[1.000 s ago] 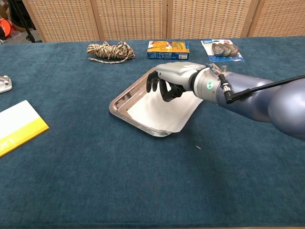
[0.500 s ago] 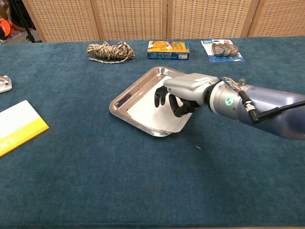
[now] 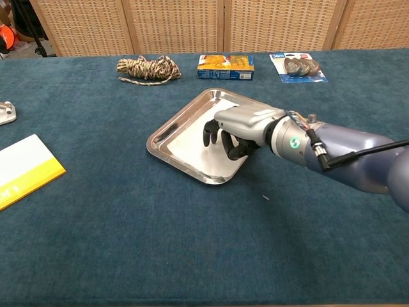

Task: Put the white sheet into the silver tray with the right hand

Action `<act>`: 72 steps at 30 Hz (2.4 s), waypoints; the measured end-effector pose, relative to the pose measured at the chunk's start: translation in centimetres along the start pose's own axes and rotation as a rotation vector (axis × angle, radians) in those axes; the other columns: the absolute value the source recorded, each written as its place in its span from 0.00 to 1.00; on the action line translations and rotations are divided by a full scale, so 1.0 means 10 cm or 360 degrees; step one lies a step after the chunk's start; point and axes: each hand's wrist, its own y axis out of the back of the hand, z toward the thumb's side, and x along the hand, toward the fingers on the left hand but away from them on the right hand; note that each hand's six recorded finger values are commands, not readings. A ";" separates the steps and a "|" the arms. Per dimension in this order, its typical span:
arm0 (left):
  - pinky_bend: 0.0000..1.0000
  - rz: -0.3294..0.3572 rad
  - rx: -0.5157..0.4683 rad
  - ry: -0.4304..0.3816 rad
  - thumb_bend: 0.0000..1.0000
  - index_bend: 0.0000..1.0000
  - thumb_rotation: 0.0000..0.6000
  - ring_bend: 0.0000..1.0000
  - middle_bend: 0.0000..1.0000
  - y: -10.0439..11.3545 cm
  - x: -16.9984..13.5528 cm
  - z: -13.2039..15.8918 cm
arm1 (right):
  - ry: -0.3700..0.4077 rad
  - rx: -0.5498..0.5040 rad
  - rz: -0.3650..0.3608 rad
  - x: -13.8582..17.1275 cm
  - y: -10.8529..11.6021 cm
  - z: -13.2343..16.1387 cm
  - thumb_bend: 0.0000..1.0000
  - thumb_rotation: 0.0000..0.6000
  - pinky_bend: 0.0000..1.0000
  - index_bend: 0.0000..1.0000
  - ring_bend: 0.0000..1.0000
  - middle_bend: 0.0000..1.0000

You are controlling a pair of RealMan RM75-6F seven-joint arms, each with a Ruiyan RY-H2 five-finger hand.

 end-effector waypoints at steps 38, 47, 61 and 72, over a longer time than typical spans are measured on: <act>0.00 -0.0003 0.0000 0.0003 0.00 0.00 1.00 0.00 0.00 -0.01 0.00 0.00 | -0.0043 -0.0036 -0.0019 -0.11 -0.02 0.10 1.00 1.00 0.00 0.29 0.15 0.27; 0.00 0.0004 -0.0009 0.0010 0.00 0.00 1.00 0.00 0.00 0.01 0.00 -0.02 | -0.0045 -0.0034 -0.0036 -0.13 0.00 0.12 1.00 1.00 0.00 0.29 0.15 0.27; 0.00 0.0005 -0.0008 0.0007 0.00 0.00 1.00 0.00 0.00 0.01 0.00 -0.01 | -0.0051 -0.0042 -0.0028 -0.16 -0.02 0.15 1.00 1.00 0.00 0.29 0.15 0.27; 0.00 0.0006 -0.0010 0.0005 0.00 0.00 1.00 0.00 0.00 0.02 0.00 -0.01 | -0.0046 -0.0047 -0.0040 -0.15 0.02 0.15 0.91 1.00 0.00 0.26 0.13 0.24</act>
